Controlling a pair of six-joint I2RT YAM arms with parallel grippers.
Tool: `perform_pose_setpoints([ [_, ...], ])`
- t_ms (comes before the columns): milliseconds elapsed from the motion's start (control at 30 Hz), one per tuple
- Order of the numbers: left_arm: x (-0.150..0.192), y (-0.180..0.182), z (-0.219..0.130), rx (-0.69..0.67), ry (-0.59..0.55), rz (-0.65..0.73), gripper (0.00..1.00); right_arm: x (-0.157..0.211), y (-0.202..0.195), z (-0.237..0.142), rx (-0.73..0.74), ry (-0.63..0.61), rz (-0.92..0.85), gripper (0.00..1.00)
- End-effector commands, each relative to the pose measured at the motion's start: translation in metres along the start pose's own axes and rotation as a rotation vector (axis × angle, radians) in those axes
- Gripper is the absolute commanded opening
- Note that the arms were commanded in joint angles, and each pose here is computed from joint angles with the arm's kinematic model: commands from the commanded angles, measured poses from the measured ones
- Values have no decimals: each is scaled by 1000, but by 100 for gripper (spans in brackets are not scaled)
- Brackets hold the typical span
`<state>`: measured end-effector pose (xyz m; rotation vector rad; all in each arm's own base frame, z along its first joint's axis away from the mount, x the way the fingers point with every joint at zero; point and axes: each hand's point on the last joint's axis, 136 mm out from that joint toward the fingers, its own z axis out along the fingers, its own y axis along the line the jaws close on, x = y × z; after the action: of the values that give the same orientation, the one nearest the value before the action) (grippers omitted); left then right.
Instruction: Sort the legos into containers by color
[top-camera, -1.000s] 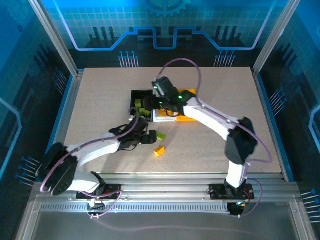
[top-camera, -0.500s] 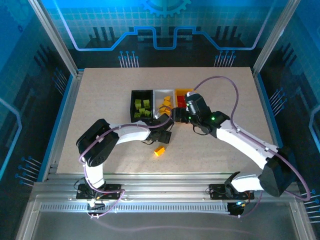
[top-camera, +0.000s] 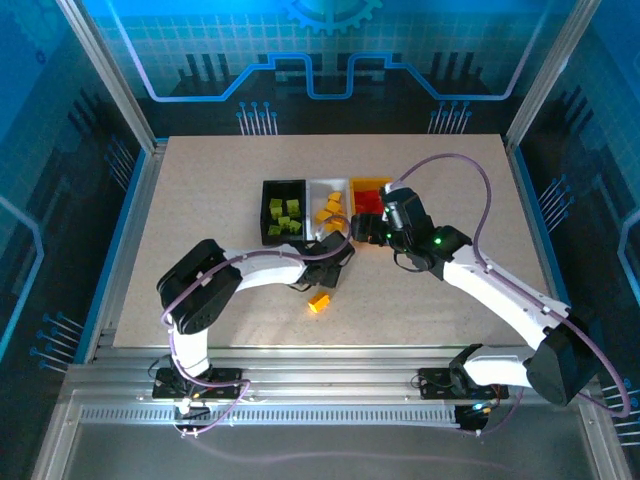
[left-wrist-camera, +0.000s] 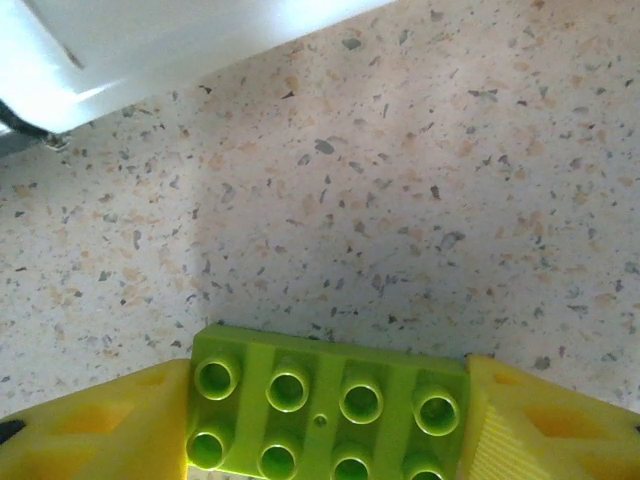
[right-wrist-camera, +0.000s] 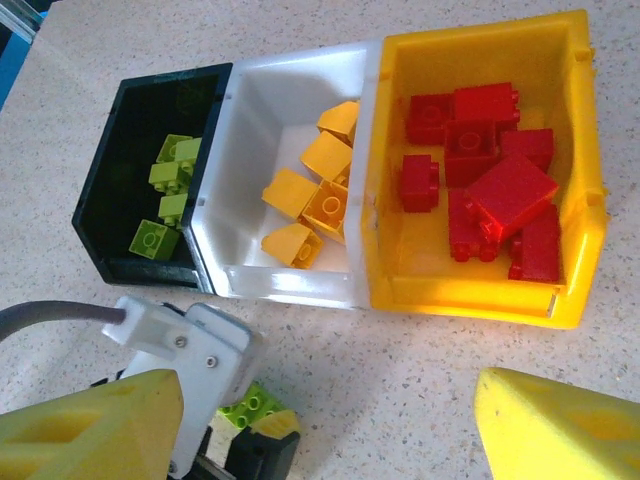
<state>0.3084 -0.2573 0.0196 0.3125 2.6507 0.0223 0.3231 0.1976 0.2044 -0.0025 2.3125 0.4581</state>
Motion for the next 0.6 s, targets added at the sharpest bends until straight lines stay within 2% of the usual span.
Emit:
perform_pose_setpoints([
  [0,-6,5,-24,24,-48,-37,59,-6,-4,-4,-1,-26,30,78],
  [167,-45,8,-74,105,-195,-124,59,-1,-9,-4,13,-18,33,78],
  [300,-76,53,-100,100,-291,-264,60,17,-11,-1,4,38,26,78],
  [467,-108,118,-83,53,-299,-446,61,53,-9,7,1,143,-22,78],
  [567,-123,133,-60,41,-281,-493,61,73,-3,12,-12,190,-54,78],
])
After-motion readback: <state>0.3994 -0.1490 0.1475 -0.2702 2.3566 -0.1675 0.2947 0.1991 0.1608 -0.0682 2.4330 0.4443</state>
